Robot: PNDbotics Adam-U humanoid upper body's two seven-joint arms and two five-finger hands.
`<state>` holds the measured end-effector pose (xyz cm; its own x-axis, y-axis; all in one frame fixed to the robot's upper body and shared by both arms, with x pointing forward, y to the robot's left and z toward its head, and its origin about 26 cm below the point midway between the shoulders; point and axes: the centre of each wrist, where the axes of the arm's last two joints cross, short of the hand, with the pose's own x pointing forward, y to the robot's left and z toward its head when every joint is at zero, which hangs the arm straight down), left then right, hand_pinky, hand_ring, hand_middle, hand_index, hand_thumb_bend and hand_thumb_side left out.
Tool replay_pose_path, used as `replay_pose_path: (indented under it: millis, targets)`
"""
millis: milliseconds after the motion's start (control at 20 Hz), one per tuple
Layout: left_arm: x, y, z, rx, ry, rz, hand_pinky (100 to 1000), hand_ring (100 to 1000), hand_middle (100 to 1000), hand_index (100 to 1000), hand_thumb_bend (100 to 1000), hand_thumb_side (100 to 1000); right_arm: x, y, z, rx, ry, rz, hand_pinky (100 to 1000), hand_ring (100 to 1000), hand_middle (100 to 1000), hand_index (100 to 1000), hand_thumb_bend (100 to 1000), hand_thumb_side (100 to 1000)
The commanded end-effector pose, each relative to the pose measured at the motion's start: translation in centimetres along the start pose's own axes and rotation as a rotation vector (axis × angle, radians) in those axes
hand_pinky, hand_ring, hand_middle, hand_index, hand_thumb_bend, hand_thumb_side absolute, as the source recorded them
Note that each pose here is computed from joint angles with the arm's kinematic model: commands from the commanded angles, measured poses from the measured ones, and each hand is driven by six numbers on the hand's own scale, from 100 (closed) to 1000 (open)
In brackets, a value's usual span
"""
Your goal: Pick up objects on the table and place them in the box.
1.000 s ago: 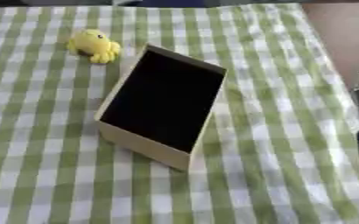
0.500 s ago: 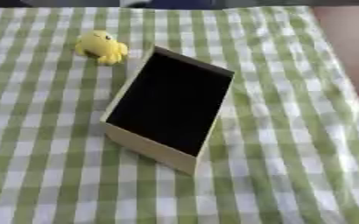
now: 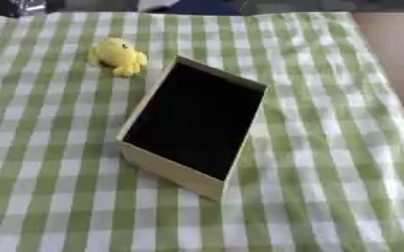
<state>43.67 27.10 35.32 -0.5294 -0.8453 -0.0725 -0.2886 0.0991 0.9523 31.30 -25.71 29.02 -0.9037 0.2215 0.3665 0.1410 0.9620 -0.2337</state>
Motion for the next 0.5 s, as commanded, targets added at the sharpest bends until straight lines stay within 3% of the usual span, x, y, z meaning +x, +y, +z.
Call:
replay_pose_path:
  millis: [50,150,350,500]
  targets:
    - [-0.4,0.1,-0.9,-0.067,-0.01,-0.052,749,827,786,918,764,401,0.8,-0.1,-0.7,0.006,-0.038,-0.008,761,780,719,867,100,1000]
    - [-0.6,-0.7,-1.3,-0.126,-0.022,-0.077,746,830,791,910,749,371,0.8,-0.1,-0.7,0.007,-0.038,-0.011,761,780,719,867,100,1000]
    - [-0.8,-1.1,-1.8,-0.206,-0.054,-0.125,734,824,791,898,635,303,0.8,0.0,-0.7,0.008,-0.037,-0.014,761,780,719,867,100,1000]
    - [-0.4,0.2,-2.4,-0.315,-0.068,-0.229,733,825,796,901,643,297,0.8,0.0,-0.7,0.007,-0.036,-0.017,761,780,719,867,100,1000]
